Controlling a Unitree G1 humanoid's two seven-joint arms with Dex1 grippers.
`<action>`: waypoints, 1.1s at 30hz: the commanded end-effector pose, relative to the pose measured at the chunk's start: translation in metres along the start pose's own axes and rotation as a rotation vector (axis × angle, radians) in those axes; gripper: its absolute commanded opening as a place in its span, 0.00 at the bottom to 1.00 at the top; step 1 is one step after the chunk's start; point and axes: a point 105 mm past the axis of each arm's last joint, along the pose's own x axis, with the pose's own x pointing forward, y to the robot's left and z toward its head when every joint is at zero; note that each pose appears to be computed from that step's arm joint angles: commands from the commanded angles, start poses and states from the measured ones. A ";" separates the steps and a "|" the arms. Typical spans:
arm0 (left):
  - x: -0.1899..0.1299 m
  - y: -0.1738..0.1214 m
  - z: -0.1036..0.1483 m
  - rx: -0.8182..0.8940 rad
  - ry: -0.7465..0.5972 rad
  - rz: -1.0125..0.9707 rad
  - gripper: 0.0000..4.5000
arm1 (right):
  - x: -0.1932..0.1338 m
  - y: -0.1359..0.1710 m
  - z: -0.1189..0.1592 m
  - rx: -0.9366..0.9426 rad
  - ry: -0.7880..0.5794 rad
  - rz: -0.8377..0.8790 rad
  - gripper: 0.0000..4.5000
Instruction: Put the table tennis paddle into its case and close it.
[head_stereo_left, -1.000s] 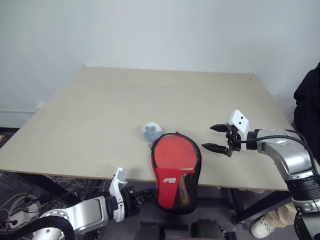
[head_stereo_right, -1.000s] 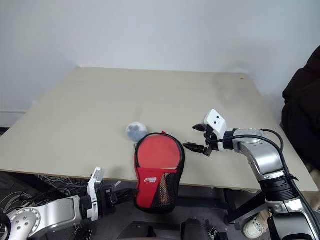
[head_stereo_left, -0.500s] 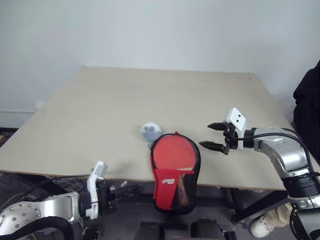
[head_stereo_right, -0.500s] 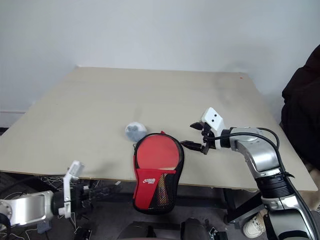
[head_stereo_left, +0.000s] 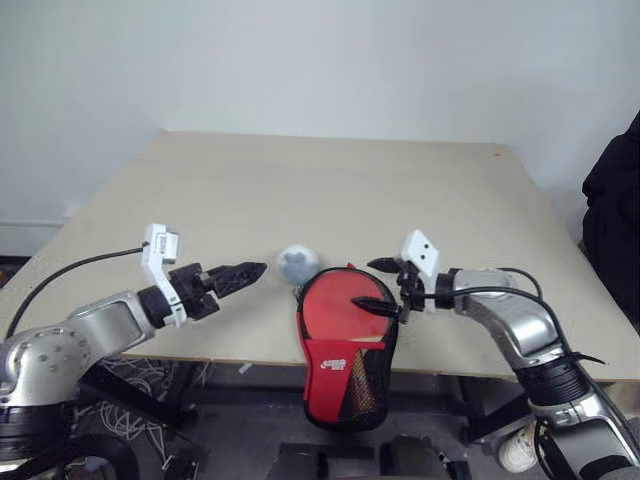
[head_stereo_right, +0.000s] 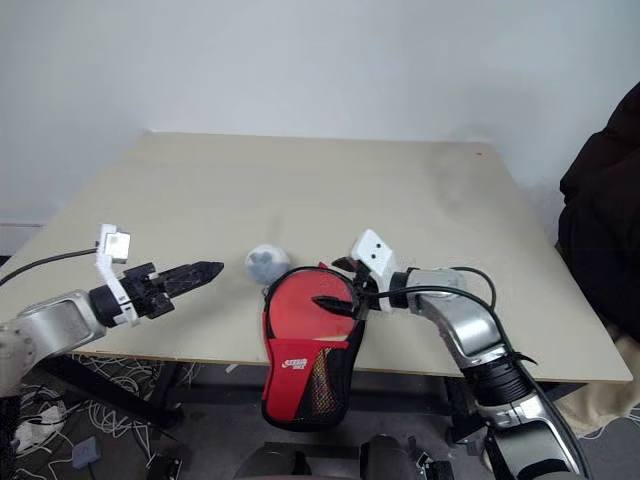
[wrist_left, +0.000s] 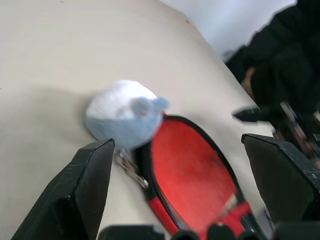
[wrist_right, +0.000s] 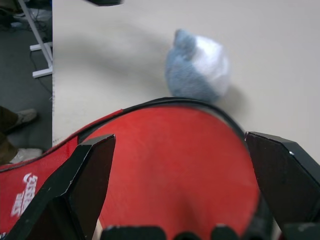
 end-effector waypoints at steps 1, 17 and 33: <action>0.011 0.005 0.017 0.040 -0.076 0.024 0.97 | 0.012 0.001 0.006 -0.025 -0.019 -0.004 1.00; 0.048 0.024 -0.006 0.036 -0.089 0.080 0.97 | 0.056 -0.009 -0.007 -0.026 0.000 -0.032 1.00; 0.079 0.026 -0.008 0.106 -0.111 0.094 0.97 | 0.076 -0.001 -0.032 0.027 0.019 -0.030 1.00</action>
